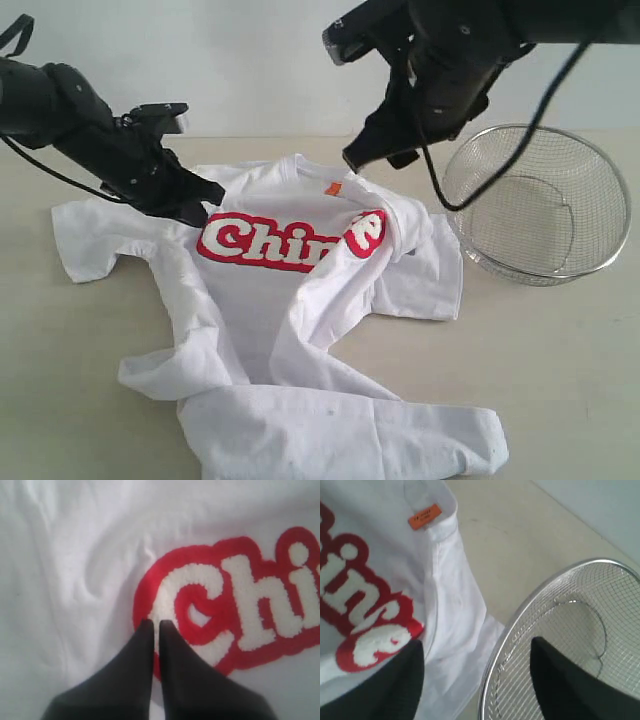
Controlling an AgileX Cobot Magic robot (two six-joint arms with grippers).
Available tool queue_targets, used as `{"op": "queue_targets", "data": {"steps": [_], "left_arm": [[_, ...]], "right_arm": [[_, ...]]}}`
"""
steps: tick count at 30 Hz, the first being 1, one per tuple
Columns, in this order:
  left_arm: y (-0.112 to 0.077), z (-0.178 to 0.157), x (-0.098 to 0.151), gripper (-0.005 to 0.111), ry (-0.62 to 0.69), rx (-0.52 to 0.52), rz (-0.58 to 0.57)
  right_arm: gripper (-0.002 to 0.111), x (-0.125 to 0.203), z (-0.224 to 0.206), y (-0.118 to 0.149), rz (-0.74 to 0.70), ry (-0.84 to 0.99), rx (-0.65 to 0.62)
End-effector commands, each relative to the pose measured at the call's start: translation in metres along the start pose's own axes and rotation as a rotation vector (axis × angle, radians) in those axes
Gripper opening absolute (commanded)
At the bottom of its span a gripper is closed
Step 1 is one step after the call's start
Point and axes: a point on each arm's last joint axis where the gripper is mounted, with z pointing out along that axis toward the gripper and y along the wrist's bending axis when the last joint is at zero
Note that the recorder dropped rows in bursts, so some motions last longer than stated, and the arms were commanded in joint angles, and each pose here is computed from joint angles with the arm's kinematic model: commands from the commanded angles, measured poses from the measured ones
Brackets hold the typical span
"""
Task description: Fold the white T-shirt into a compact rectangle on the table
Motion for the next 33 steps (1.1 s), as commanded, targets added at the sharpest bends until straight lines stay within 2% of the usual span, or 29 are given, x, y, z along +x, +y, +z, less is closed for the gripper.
{"op": "queue_targets", "data": {"steps": [1,9,15,18,24,33], "left_arm": [[-0.011,0.010,0.002,0.004,0.010,0.013,0.017],[-0.015,0.030,0.016,0.004,0.102,0.053,0.007],[-0.017,0.030,0.015,0.004,0.095,0.054,-0.005],[-0.020,0.031,0.015,0.004,0.097,0.056,0.000],[-0.020,0.031,0.015,0.004,0.099,0.053,-0.022],[-0.021,0.031,0.017,0.004,0.120,0.066,-0.033]], "right_arm": [[0.057,-0.022,0.021,0.001,0.011,0.010,-0.013],[0.036,-0.032,0.049,0.017,-0.032,0.058,-0.080],[0.035,-0.037,0.052,0.019,-0.024,0.002,-0.091],[0.040,-0.036,0.060,0.024,-0.012,-0.003,-0.112],[0.062,-0.032,0.078,0.033,-0.017,0.017,-0.128],[0.063,-0.028,0.104,0.041,-0.055,-0.009,-0.118]]}}
